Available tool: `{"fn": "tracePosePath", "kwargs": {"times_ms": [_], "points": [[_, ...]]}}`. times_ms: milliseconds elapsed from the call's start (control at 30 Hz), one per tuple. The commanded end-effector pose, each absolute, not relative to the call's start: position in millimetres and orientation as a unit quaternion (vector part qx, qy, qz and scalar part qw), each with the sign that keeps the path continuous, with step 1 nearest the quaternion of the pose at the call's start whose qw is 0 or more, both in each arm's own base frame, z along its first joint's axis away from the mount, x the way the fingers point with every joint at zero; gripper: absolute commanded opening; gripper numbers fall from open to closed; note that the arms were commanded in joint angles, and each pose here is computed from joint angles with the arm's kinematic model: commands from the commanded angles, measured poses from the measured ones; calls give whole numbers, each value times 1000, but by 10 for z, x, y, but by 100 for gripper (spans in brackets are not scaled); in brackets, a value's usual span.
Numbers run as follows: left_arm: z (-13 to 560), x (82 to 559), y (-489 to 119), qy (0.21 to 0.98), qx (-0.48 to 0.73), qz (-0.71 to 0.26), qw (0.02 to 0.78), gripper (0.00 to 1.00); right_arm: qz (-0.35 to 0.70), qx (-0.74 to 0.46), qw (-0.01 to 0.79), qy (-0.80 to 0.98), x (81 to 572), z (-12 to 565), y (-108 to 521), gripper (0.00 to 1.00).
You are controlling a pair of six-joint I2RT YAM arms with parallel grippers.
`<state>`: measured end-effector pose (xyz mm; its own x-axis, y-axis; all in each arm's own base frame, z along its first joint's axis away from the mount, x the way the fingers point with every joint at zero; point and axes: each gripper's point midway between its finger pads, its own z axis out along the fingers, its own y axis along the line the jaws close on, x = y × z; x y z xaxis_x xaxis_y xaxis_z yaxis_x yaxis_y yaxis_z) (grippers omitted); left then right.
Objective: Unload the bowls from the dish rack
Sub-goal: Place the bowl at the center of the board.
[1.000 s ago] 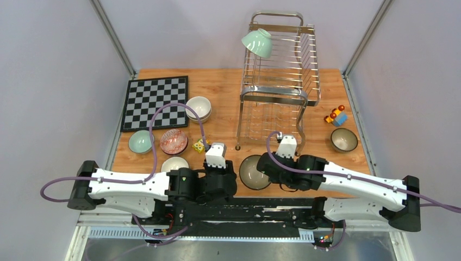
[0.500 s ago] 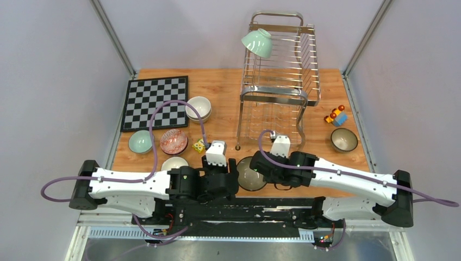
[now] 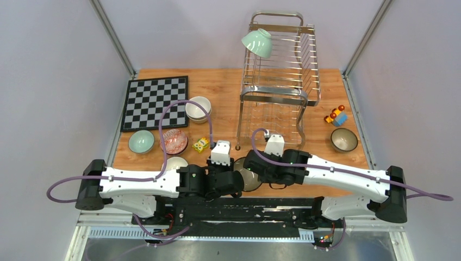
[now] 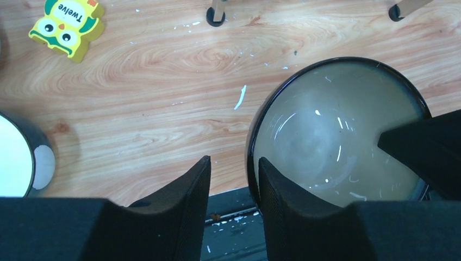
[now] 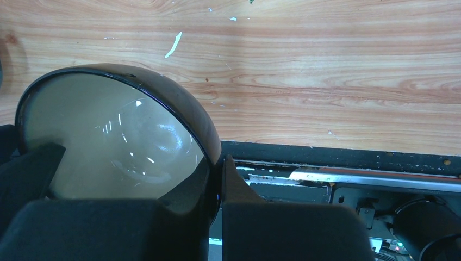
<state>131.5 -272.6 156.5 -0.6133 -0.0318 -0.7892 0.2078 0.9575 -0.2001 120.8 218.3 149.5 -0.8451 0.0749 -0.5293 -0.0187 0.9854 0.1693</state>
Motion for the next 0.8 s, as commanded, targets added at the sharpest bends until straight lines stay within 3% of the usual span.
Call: {"fn": "tracePosePath", "kwargs": {"times_ms": [0, 233, 367, 433, 633, 767], "points": [[1579, 1359, -2794, 887, 41, -143, 438, 37, 112, 28, 284, 952, 1204, 1664, 2303, 0], [1524, 1332, -2838, 890, 44, -148, 428, 18, 108, 25, 284, 952, 1214, 1652, 2319, 0], [1509, 1315, -2868, 892, 51, -151, 423, 0, 103, 19, 285, 953, 1220, 1643, 2327, 0], [1499, 1308, -2871, 893, 52, -151, 421, 0, 101, 13, 286, 953, 1220, 1627, 2316, 1], [1547, 1308, -2859, 891, 57, -156, 423, 0, 91, -28, 299, 949, 1240, 1613, 2241, 35], [1540, 1315, -2852, 892, 60, -166, 416, 0, 100, -106, 311, 939, 1227, 1625, 2212, 50]]}}
